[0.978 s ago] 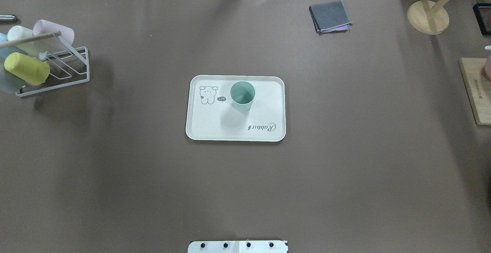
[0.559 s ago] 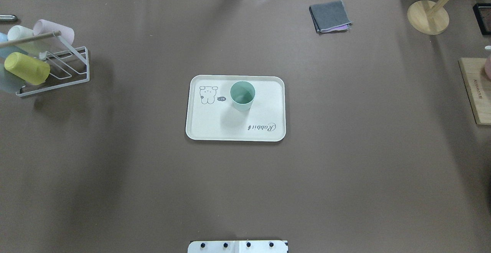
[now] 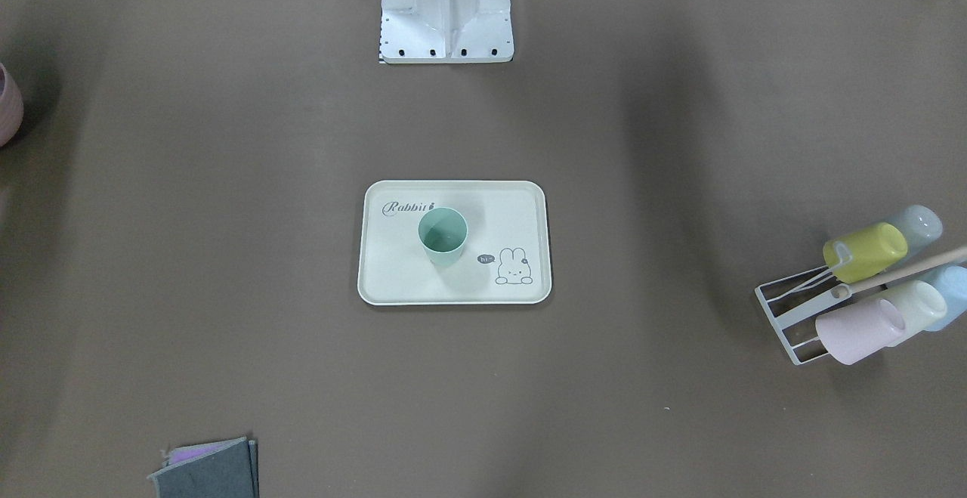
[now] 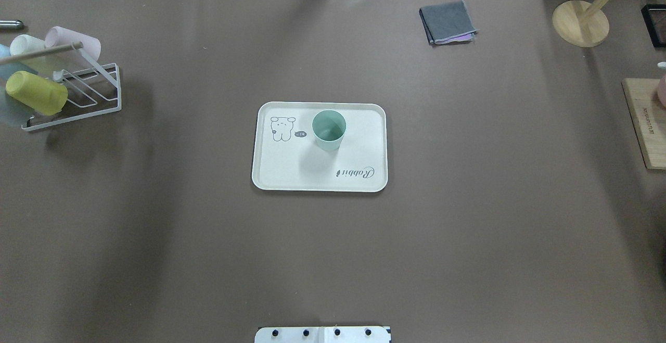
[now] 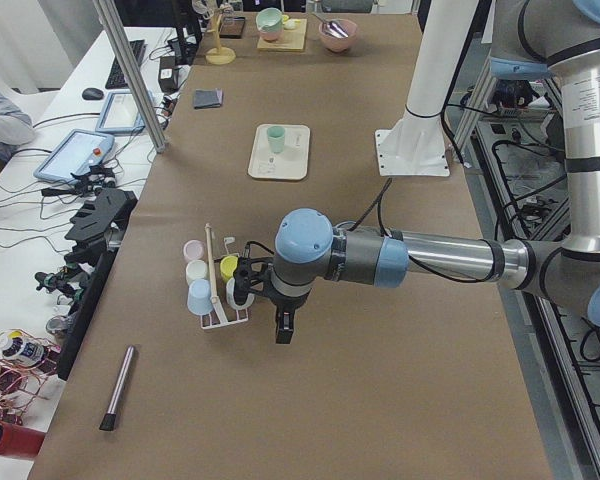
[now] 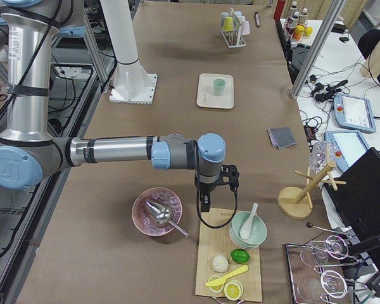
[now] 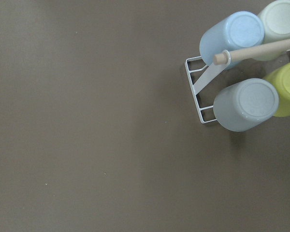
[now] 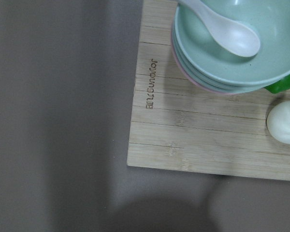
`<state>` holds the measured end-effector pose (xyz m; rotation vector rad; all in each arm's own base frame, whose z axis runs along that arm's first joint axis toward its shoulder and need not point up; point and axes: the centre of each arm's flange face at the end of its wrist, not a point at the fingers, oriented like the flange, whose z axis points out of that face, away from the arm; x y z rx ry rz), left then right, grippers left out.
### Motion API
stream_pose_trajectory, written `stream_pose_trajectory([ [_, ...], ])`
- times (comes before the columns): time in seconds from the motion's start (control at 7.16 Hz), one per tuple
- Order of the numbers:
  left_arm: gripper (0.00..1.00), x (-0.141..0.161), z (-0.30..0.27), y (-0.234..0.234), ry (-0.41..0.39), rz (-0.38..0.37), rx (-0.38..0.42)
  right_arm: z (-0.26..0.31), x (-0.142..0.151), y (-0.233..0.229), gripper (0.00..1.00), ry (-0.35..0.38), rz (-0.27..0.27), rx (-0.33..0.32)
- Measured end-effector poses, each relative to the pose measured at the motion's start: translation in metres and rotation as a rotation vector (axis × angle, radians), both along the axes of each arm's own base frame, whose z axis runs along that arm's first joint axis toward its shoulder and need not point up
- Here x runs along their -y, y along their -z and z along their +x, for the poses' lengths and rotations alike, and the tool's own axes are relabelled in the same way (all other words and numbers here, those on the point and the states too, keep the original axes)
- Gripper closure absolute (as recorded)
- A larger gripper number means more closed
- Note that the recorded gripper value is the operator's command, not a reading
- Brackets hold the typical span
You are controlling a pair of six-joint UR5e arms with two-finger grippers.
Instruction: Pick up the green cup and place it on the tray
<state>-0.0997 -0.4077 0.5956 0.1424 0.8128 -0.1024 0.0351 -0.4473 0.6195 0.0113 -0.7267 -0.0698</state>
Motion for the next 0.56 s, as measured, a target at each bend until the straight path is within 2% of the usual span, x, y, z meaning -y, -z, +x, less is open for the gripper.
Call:
stream_pose_trajectory([
  [0.56, 0.02, 0.045, -0.004, 0.001, -0.002, -0.060, -0.002, -0.003, 0.001, 0.000, 0.00, 0.007, 0.001, -0.004],
])
